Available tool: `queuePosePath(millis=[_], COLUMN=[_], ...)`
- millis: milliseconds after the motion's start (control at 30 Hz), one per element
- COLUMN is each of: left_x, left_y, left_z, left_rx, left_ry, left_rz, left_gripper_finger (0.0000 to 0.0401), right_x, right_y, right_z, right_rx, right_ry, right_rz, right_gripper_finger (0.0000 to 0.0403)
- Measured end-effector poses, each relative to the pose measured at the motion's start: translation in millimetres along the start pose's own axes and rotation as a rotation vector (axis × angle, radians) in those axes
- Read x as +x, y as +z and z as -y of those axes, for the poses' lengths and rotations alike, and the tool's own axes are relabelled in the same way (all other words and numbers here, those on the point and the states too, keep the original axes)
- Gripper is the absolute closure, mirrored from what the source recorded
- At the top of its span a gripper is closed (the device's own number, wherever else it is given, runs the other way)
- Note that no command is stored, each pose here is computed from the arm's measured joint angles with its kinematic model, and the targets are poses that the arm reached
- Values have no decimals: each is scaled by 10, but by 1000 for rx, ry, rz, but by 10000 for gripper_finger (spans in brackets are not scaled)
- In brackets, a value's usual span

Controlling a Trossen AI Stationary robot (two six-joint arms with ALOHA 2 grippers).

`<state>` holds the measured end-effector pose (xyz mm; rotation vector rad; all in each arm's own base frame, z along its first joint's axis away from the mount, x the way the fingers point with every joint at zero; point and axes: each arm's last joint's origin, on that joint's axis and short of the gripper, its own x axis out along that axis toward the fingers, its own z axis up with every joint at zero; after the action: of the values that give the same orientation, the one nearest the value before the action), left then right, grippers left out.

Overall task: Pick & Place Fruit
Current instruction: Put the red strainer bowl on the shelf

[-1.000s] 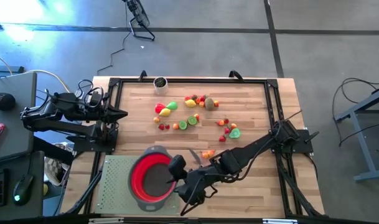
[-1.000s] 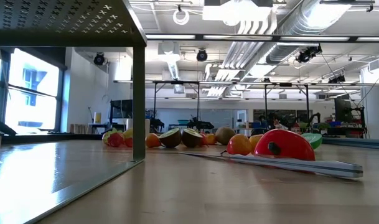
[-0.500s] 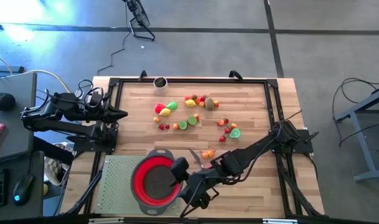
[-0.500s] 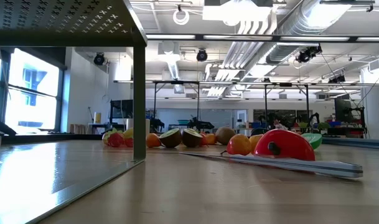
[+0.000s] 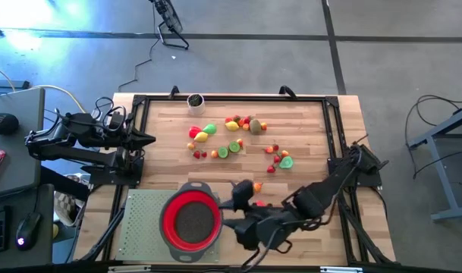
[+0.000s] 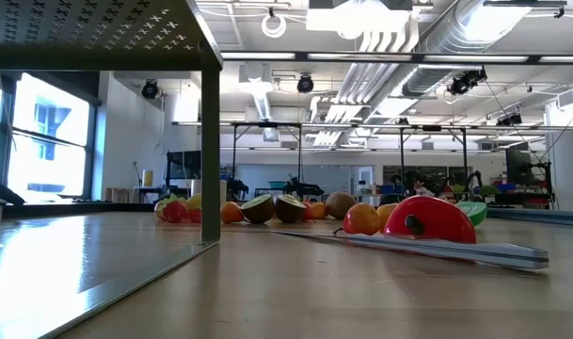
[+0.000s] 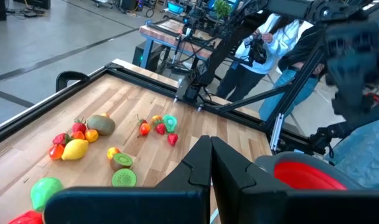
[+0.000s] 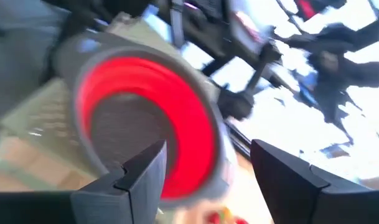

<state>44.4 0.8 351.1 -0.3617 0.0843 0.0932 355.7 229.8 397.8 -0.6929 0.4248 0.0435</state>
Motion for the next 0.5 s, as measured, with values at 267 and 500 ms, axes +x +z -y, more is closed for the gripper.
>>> queuePosePath(millis=[267, 500], left_x=[0, -1], left_y=[-7, -9], left_z=[15, 21], left_rx=[-63, -60], left_ry=[-53, -73], left_rz=[-23, -32], left_gripper_finger=[401, 401], right_x=[-515, -922], right_y=[20, -105], right_z=[229, 438], right_rx=[258, 551], right_ry=[-253, -222], right_rz=[-37, -43], right_gripper_finger=[179, 248])
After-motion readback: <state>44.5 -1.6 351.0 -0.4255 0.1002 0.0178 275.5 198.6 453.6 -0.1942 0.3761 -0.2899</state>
